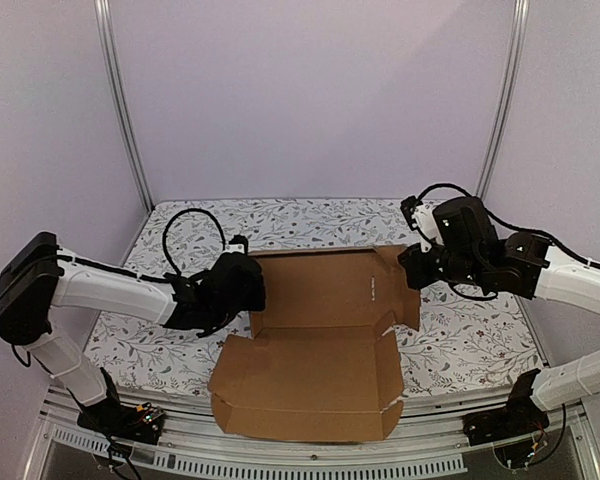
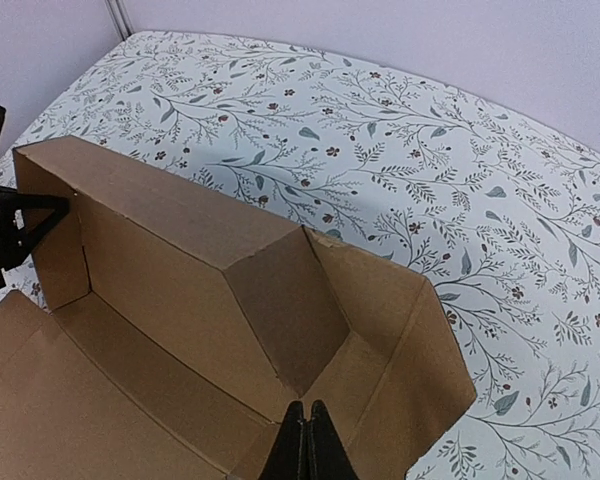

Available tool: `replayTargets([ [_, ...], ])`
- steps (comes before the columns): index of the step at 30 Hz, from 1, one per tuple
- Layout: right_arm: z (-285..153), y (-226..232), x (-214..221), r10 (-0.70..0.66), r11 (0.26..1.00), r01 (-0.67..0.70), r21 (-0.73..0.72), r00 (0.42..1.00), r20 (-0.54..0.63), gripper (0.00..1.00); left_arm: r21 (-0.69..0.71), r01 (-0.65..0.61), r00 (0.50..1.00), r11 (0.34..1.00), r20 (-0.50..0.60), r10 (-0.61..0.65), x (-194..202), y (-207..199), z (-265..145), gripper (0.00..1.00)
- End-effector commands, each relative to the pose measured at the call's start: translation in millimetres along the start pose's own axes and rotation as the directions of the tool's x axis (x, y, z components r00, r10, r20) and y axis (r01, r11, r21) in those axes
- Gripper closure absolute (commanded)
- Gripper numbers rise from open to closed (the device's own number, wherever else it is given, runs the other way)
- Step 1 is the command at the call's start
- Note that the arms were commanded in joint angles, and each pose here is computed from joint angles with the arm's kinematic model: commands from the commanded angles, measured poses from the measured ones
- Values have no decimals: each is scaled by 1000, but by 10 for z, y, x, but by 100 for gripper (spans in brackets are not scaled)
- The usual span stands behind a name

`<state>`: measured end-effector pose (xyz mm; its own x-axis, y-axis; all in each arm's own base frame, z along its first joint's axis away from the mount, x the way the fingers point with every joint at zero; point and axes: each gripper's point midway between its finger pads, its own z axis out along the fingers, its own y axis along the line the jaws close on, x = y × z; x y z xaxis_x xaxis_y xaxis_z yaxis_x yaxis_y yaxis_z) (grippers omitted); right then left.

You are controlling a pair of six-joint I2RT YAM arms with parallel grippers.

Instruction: Fold the paper box

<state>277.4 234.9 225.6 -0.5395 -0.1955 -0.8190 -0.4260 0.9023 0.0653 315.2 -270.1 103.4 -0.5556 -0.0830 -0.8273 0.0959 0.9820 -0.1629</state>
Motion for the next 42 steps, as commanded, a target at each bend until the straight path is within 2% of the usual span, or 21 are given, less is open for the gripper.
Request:
replayTargets([
  [1,142,1,75,28,999,-28,-15,999,-17,100,-19,34,999,999,10,-34,84,27,-118,100],
  [12,331,-51,52,40,999,-41,-20,999,-34,100,-16,11,1000,1000,-2,-11,205,-31,-150,100],
  [23,607,261,146,122,978,-132,-160,990,-70,100,22,23,1000,999,-2,-23,202,-142,-158,100],
  [32,788,466,-5,247,945,-243,-220,969,-13,100,56,16,1000,998,-6,-15,187,-254,-182,100],
  [38,783,542,-191,349,912,-318,-257,934,82,100,92,38,999,995,-18,-37,202,-336,-208,100],
  [42,729,557,-253,365,908,-325,-264,924,116,100,115,55,998,992,-27,-52,206,-375,-219,100],
])
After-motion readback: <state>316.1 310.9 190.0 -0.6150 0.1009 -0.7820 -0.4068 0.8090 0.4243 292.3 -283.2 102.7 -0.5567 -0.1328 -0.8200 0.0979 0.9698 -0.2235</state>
